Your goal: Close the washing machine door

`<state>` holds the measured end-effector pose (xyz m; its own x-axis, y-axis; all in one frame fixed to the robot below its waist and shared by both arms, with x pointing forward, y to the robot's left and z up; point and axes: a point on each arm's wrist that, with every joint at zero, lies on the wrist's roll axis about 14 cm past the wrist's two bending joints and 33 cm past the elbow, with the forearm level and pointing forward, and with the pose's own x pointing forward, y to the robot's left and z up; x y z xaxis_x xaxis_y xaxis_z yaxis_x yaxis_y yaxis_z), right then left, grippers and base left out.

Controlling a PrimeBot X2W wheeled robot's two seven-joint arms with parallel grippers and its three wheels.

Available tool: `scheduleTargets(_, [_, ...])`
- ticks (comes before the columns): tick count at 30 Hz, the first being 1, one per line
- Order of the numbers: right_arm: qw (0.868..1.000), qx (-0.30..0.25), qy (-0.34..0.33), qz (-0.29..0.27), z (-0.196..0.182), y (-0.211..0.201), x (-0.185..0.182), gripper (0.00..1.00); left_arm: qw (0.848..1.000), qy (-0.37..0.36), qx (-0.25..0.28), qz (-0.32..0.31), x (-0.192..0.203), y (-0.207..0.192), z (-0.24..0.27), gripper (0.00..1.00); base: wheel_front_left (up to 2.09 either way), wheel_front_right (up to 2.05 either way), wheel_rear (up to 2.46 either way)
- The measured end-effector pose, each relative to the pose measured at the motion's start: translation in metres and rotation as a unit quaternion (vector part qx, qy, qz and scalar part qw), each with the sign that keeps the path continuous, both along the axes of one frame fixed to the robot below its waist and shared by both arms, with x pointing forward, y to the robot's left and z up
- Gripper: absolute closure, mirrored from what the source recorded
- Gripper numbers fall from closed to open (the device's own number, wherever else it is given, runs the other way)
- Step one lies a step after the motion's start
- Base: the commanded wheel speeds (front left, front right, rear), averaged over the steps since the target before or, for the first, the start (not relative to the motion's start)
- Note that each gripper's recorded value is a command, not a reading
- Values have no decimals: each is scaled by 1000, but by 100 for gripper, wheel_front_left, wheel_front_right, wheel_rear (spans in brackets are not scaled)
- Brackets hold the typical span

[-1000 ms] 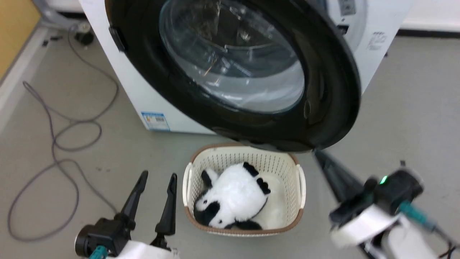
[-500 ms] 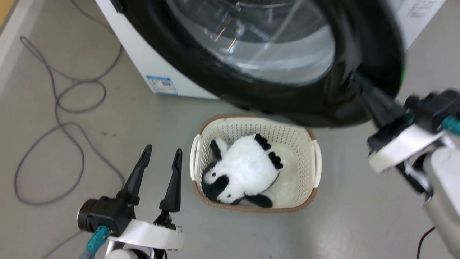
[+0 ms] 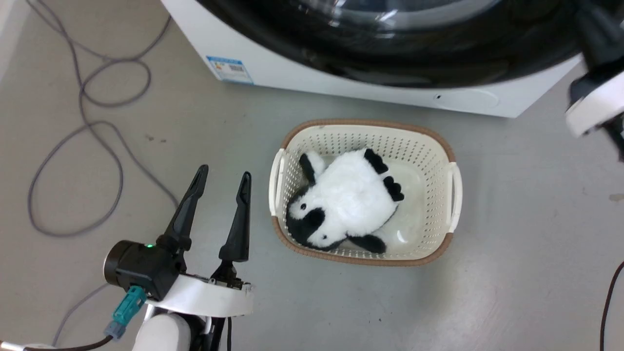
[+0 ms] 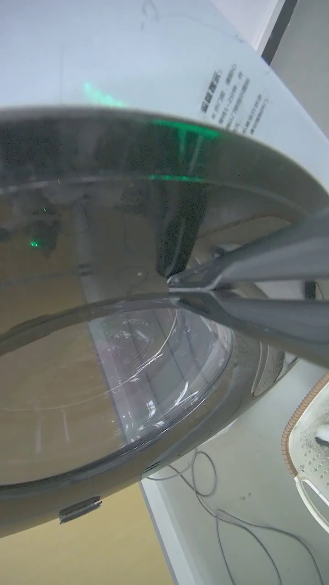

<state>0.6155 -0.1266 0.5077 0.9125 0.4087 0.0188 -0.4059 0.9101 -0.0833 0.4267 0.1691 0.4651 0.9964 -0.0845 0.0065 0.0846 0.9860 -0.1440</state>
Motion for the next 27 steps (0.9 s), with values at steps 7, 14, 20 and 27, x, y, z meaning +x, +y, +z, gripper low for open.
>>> scheduleTargets(7, [998, 31, 18, -47, -7, -20, 28, 100, 1000, 8, 2, 7, 4, 5, -7, 0, 0, 0, 0])
scheduleTargets(14, [997, 40, 31, -52, -16, -12, 32, 100, 1000, 6, 4, 12, 4, 9, -5, 0, 0, 0, 0])
scheduleTargets(20, [997, 45, -5, -63, 13, -21, 20, 100, 1000, -13, 2, 14, -2, 10, 11, 0, 0, 0, 0])
scheduleTargets(27, [996, 41, -20, -71, 29, -32, -32, 100, 999, -22, -8, 23, -27, 13, 25, 0, 0, 0, 0])
